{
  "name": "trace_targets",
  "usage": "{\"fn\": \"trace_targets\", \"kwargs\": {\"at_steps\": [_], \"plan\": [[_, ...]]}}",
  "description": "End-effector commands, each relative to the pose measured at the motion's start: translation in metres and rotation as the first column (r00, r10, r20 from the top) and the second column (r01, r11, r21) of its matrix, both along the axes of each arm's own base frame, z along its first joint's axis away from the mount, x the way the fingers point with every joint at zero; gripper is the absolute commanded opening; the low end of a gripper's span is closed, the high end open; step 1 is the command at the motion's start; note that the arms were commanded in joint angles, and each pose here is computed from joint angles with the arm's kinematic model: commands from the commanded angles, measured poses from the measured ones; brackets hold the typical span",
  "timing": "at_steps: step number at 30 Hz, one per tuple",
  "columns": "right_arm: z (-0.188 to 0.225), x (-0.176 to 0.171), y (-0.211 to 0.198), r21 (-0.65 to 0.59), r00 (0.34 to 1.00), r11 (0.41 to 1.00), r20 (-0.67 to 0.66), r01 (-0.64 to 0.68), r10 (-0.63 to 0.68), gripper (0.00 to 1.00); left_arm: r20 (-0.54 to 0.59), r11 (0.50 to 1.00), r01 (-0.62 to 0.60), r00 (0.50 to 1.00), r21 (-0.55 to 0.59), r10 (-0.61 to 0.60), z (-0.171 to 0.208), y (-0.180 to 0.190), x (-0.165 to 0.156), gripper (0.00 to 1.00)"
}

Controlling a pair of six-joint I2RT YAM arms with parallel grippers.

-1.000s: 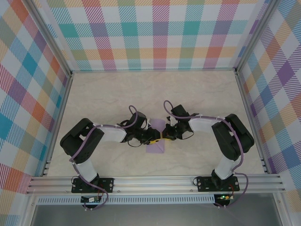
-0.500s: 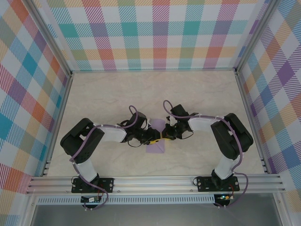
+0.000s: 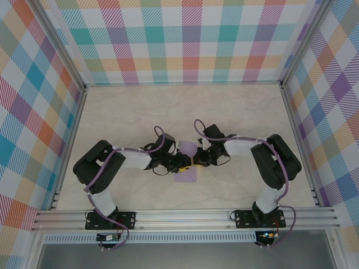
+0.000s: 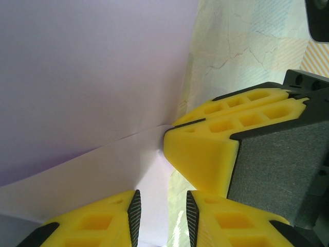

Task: Fold a paper plane with a square sheet of paper (pick it up from the middle)

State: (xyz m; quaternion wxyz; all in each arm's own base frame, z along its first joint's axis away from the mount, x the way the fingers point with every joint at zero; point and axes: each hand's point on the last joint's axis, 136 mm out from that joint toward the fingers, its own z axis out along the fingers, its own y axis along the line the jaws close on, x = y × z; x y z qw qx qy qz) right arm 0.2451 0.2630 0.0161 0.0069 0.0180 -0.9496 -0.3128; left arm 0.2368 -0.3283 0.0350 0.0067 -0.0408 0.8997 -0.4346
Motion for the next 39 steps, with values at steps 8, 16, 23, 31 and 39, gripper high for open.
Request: {"fn": "trace_targets", "kwargs": {"at_steps": [8,16,23,31,39], "plan": [[-0.004,0.002,0.0,-0.019,1.0,1.0,0.001,-0.014,0.014,0.08,-0.023,0.997,0.016,1.0,0.081,-0.015,-0.017,0.01,-0.009,0.31],[-0.005,0.002,-0.001,-0.023,1.0,1.0,-0.003,-0.013,0.013,0.08,-0.031,0.995,0.013,0.999,0.101,-0.01,-0.024,0.011,-0.009,0.31],[-0.002,0.004,-0.001,-0.034,1.0,0.999,0.002,-0.01,0.01,0.09,-0.06,0.985,-0.003,0.998,0.173,0.013,-0.037,0.022,-0.013,0.3],[0.029,0.019,-0.019,-0.108,0.991,0.99,0.101,0.094,-0.083,0.19,-0.091,0.957,-0.038,0.994,0.287,0.066,-0.054,0.043,-0.02,0.28],[0.037,0.008,-0.004,-0.017,0.996,0.999,0.079,0.04,-0.038,0.08,-0.098,0.953,-0.049,0.992,0.3,0.082,-0.059,0.044,-0.02,0.25]]}}
